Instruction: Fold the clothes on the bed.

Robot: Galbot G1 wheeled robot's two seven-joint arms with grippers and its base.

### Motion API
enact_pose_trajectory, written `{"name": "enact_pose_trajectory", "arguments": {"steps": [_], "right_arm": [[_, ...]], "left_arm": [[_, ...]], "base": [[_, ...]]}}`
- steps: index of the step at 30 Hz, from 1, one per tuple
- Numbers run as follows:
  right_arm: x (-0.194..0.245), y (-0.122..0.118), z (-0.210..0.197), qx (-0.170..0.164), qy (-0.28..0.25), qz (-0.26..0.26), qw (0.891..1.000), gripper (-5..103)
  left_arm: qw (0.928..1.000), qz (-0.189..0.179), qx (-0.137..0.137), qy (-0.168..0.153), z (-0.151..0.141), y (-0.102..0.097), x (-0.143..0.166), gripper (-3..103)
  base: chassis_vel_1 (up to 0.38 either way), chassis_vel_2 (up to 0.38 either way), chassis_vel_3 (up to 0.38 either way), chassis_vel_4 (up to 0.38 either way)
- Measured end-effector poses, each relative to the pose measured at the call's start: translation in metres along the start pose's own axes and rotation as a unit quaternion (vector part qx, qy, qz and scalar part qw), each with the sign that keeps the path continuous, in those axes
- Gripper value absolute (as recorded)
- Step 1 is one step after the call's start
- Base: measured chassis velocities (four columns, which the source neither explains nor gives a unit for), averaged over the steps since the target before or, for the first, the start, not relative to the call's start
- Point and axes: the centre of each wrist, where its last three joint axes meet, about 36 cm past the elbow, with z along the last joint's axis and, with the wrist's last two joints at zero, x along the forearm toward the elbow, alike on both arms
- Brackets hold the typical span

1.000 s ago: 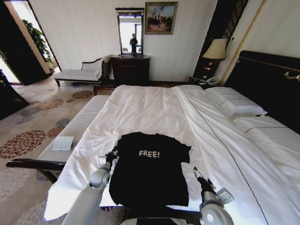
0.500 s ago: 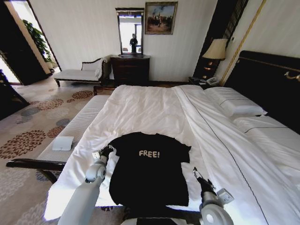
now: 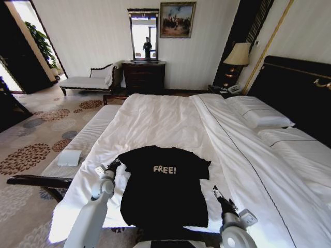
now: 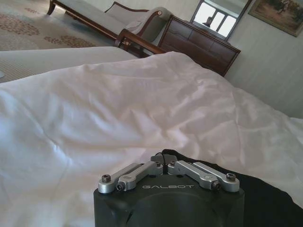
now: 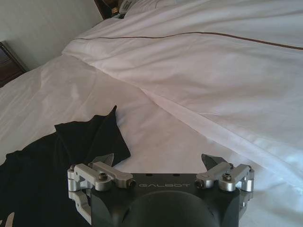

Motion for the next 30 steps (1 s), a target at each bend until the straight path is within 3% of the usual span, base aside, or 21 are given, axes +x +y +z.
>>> {"name": "enact_pose_trajectory", "arguments": {"steps": [12,16,22,23,25,29,30], "right_arm": [[0.001,0.000,0.000,-0.001,0.000,0.002,1.000,100],[0.002,-0.001,0.001,-0.001,0.000,0.004,1.000,100],[0.003,-0.001,0.001,0.000,-0.001,0.006,1.000,100],[0.003,-0.001,0.002,0.000,-0.001,0.007,1.000,100],[0.004,-0.001,0.002,0.000,-0.001,0.007,1.000,100],[0.006,0.001,0.003,0.000,-0.003,0.005,1.000,100],[0.006,0.001,0.003,0.001,-0.003,0.005,1.000,100]], "left_arm": [[0.9997,-0.020,0.011,0.006,0.007,0.008,-0.016,-2],[0.9991,-0.019,0.038,-0.009,0.007,0.012,-0.012,14],[0.9979,-0.021,0.060,-0.014,0.016,0.026,0.009,30],[0.9978,-0.024,0.062,-0.007,0.025,0.031,0.021,41],[0.9979,-0.026,0.059,0.003,0.034,0.035,0.031,41],[0.9976,-0.024,0.056,0.032,0.062,0.030,0.054,63],[0.9971,-0.024,0.062,0.039,0.067,0.025,0.057,63]], "base": [[0.000,0.000,0.000,0.000],[0.000,0.000,0.000,0.000],[0.000,0.000,0.000,0.000],[0.000,0.000,0.000,0.000],[0.000,0.000,0.000,0.000],[0.000,0.000,0.000,0.000],[0.000,0.000,0.000,0.000]]}}
